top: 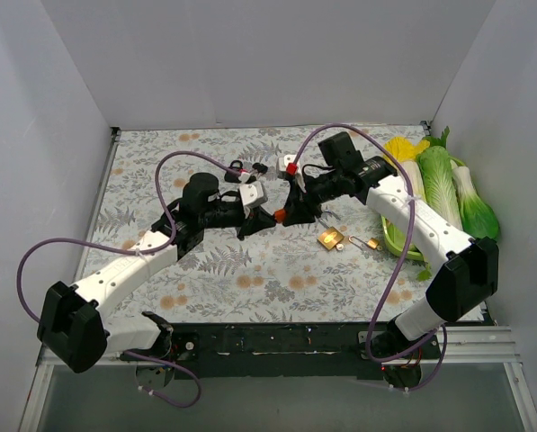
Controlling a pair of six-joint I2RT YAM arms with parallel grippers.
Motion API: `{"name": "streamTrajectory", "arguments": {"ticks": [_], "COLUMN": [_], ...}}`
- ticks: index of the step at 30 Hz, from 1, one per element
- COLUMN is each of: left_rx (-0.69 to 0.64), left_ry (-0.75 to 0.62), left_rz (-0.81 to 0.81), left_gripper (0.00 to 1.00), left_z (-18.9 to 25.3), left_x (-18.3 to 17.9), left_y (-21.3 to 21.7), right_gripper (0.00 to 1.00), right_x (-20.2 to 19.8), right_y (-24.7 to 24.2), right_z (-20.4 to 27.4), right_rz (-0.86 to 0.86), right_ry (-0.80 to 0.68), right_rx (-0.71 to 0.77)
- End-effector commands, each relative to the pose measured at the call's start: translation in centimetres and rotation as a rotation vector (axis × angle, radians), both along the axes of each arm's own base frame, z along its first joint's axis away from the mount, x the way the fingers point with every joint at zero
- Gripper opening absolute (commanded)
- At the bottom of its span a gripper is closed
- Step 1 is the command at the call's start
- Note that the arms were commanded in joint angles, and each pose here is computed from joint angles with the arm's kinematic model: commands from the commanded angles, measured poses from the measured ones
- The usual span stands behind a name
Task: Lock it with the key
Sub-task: Lock the lock.
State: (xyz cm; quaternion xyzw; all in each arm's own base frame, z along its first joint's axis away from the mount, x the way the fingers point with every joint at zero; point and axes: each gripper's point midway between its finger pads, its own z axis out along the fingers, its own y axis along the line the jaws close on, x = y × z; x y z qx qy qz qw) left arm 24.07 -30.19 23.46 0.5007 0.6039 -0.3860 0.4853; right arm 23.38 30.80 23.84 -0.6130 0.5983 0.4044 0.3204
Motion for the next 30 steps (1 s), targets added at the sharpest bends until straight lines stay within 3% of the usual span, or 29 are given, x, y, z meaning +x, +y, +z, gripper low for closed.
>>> {"name": "streamTrajectory", "arguments": {"ticks": [1,12,13,14,16,17,21,27,29,30], "left_rx": [-0.169,-0.043,-0.040,-0.041,-0.062,-0.070,-0.144,-0.295,-0.412,-0.483], "left_ry": [-0.357,-0.411,-0.399,-0.391,-0.324,-0.292,-0.074,0.195,0.435,0.466], "left_rz": [-0.267,-0.183,-0.165,-0.139,-0.050,-0.019,0.163,0.423,0.472,0.487], "left_gripper": [0.00,0.02,0.06,0.19,0.36,0.49,0.72,0.83,0.87,0.89], "left_z": [8.6,8.6,8.6,8.9,9.8,10.0,10.9,12.4,12.7,13.9], "left_x": [-5.3,-3.0,-2.7,-2.3,-1.2,-0.8,1.3,5.6,6.9,8.1], "left_y": [-3.3,-1.7,-1.7,-1.5,-0.9,-0.5,3.0,7.5,7.8,8.6], "right_gripper": [0.01,0.01,0.01,0.01,0.01,0.01,0.01,0.01,0.01,0.01], "right_x": [-7.5,-6.5,-6.0,-4.5,-3.0,-1.5,2.9,6.2,7.2,8.1], "right_y": [4.2,2.0,2.0,2.4,2.2,1.6,1.2,0.4,0.3,0.2], "right_z": [4.7,2.8,2.9,3.6,4.3,4.7,8.6,10.9,12.2,12.7], "right_rz": [0.365,0.313,0.289,0.257,0.164,0.102,-0.095,-0.281,-0.345,-0.397], "right_ry": [0.013,-0.037,-0.047,-0.091,-0.028,-0.011,0.001,-0.025,-0.040,-0.050], "right_rx": [0.225,0.137,0.134,0.167,0.189,0.202,0.356,0.477,0.549,0.573]}}
